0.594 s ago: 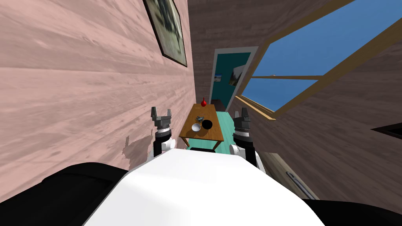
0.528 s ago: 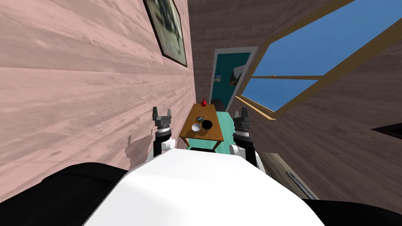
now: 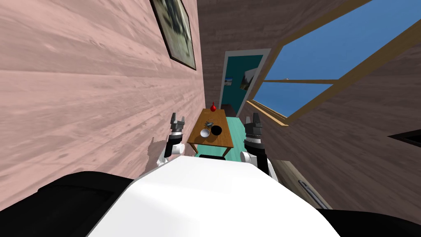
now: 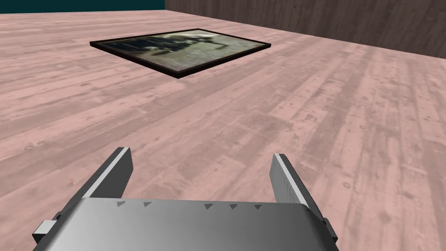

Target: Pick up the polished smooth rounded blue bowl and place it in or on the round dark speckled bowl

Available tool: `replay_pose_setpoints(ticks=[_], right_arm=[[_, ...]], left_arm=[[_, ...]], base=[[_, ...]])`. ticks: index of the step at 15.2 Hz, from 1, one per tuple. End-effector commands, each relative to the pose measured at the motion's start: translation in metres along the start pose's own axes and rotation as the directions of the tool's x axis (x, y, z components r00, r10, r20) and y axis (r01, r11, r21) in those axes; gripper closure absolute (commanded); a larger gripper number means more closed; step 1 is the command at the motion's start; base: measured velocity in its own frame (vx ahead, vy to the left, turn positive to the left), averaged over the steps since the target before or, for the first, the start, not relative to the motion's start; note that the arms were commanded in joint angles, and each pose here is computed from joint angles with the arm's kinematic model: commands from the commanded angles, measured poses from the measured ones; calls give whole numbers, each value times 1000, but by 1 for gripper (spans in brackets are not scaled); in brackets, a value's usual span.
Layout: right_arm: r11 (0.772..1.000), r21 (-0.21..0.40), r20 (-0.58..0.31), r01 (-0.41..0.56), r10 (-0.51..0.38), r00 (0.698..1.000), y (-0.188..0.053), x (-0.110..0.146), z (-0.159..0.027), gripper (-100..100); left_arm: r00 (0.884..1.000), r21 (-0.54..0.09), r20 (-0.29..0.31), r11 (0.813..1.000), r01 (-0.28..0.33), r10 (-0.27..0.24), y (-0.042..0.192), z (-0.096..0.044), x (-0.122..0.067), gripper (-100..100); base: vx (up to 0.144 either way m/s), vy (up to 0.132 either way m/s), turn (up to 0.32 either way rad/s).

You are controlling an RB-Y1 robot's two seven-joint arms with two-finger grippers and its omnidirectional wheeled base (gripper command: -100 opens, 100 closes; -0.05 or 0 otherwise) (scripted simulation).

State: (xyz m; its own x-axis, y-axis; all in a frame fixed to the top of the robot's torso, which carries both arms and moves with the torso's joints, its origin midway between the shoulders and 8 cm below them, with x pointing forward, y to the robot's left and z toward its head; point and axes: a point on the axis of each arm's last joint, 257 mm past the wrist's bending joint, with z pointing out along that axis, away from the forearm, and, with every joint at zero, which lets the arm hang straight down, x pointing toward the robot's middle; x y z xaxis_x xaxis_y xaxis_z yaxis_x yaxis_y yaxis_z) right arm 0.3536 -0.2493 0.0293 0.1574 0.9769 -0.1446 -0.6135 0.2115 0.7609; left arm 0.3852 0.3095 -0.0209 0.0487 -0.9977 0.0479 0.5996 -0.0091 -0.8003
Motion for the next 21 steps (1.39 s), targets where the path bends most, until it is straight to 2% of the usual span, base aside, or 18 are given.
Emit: replay_pose_setpoints(ticks=[1, 2, 3, 5, 6, 7, 9, 10, 11, 13, 14, 16, 17, 18, 19, 20, 21], right_arm=[[1000, 0, 0, 0, 0, 1000, 0, 0, 0, 0], [1000, 0, 0, 0, 0, 1000, 0, 0, 0, 0], [1000, 0, 0, 0, 0, 1000, 0, 0, 0, 0], [1000, 0, 0, 0, 0, 1000, 0, 0, 0, 0], [1000, 0, 0, 0, 0, 1000, 0, 0, 0, 0], [1000, 0, 0, 0, 0, 1000, 0, 0, 0, 0], [1000, 0, 0, 0, 0, 1000, 0, 0, 0, 0], [1000, 0, 0, 0, 0, 1000, 0, 0, 0, 0], [1000, 0, 0, 0, 0, 1000, 0, 0, 0, 0], [1000, 0, 0, 0, 0, 1000, 0, 0, 0, 0], [1000, 0, 0, 0, 0, 1000, 0, 0, 0, 0], [1000, 0, 0, 0, 0, 1000, 0, 0, 0, 0], [1000, 0, 0, 0, 0, 1000, 0, 0, 0, 0], [1000, 0, 0, 0, 0, 1000, 0, 0, 0, 0], [1000, 0, 0, 0, 0, 1000, 0, 0, 0, 0], [1000, 0, 0, 0, 0, 1000, 0, 0, 0, 0], [1000, 0, 0, 0, 0, 1000, 0, 0, 0, 0]], left_arm=[[1000, -67, -5, 998, 6, -6, 26, 2, 0, -100], [1000, -75, -4, 997, 6, -6, 28, 2, -1, -100], [1000, -116, -7, 993, 10, -11, 46, 4, -2, -100], [1000, -132, -5, 991, 10, -11, 50, 3, -2, -100], [1000, -181, -7, 983, 14, -15, 70, 4, -3, -100], [1000, -191, -5, 981, 14, -15, 73, 4, -4, -100], [1000, -252, -4, 968, 17, -19, 97, 4, -5, -100], [1000, -253, -4, 967, 17, -19, 97, 3, -5, -100], [1000, -300, -4, 954, 21, -23, 117, 4, -7, -100], [1000, -317, -1, 948, 21, -22, 122, 2, -7, -100], [1000, -365, 0, 931, 24, -26, 142, 2, -9, -100], [1000, -382, 3, 924, 24, -25, 147, 0, -10, -100], [1000, -429, 5, 903, 28, -28, 167, -1, -11, -100], [1000, -447, 8, 894, 27, -27, 172, -3, -12, -100], [999, -469, 5, 883, 31, -33, 183, 1, -11, -100], [1000, -503, 13, 864, 31, -28, 195, -7, -14, -100], [1000, -511, 14, 859, 31, -28, 197, -8, -15, -100]], base=[[-12, -28, 21], [-12, -31, 10], [-15, -35, 17], [-13, -29, 8], [-7, -28, 15], [-8, -30, 13], [-12, -38, 17], [-9, -28, 4], [-10, -27, 15], [-11, -28, 11], [-11, -30, 16], [-9, -27, 10], [-8, -30, 14], [-10, -35, 15], [-15, -47, 17], [-18, -47, 19], [-11, -30, 8]])
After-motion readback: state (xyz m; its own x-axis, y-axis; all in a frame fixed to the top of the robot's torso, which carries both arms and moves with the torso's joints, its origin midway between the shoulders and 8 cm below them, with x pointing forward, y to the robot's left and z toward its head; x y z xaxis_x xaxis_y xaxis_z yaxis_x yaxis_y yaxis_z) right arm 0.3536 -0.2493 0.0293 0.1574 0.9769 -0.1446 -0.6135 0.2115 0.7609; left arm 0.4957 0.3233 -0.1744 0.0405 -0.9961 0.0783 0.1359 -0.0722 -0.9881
